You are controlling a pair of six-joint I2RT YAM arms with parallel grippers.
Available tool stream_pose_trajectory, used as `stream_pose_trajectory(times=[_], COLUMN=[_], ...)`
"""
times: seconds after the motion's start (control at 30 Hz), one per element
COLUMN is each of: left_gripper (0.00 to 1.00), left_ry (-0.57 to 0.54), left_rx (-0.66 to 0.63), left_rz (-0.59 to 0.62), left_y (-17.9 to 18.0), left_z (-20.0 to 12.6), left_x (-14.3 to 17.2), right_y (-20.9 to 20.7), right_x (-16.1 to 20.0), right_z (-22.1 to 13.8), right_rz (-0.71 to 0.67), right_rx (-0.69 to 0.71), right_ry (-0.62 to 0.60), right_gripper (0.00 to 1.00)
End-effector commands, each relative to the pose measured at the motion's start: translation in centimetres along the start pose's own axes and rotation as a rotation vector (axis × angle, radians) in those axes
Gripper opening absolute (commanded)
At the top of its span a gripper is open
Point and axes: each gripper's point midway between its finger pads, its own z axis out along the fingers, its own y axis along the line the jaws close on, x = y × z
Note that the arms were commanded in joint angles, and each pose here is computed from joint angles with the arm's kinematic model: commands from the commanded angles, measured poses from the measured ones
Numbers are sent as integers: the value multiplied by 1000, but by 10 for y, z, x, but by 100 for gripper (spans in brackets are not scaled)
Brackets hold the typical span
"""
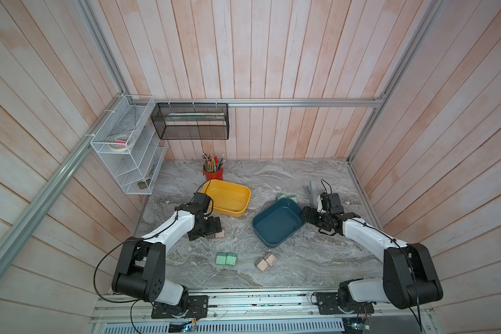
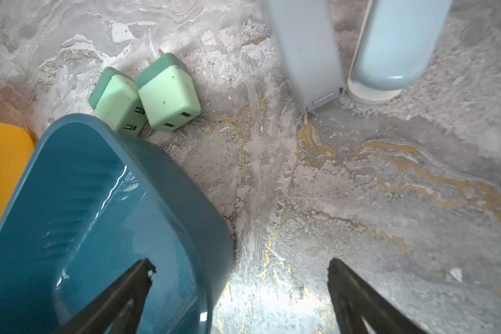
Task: Place the plugs by color into the storage box
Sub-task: Pick up the plug from the center of the board.
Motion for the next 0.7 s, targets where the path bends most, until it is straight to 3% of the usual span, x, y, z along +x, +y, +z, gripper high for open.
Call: stream_pose_trajectory(times=[0.0, 0.3, 0.67], left_gripper=[98, 94, 91], left_ry=[30, -10, 57], left_rx=[-25, -14, -24], left_rz=[28, -36, -92], left_y=[10, 33, 37], left_z=[12, 8, 19], left_x=[1, -13, 4], right_y=[-1, -4, -4], right_x=[8, 11, 9], right_z=[4, 4, 4], right_rz=[-24, -31, -22], right_rx=[-3, 0, -10], right_ry=[21, 9, -19], right_gripper=[98, 98, 98])
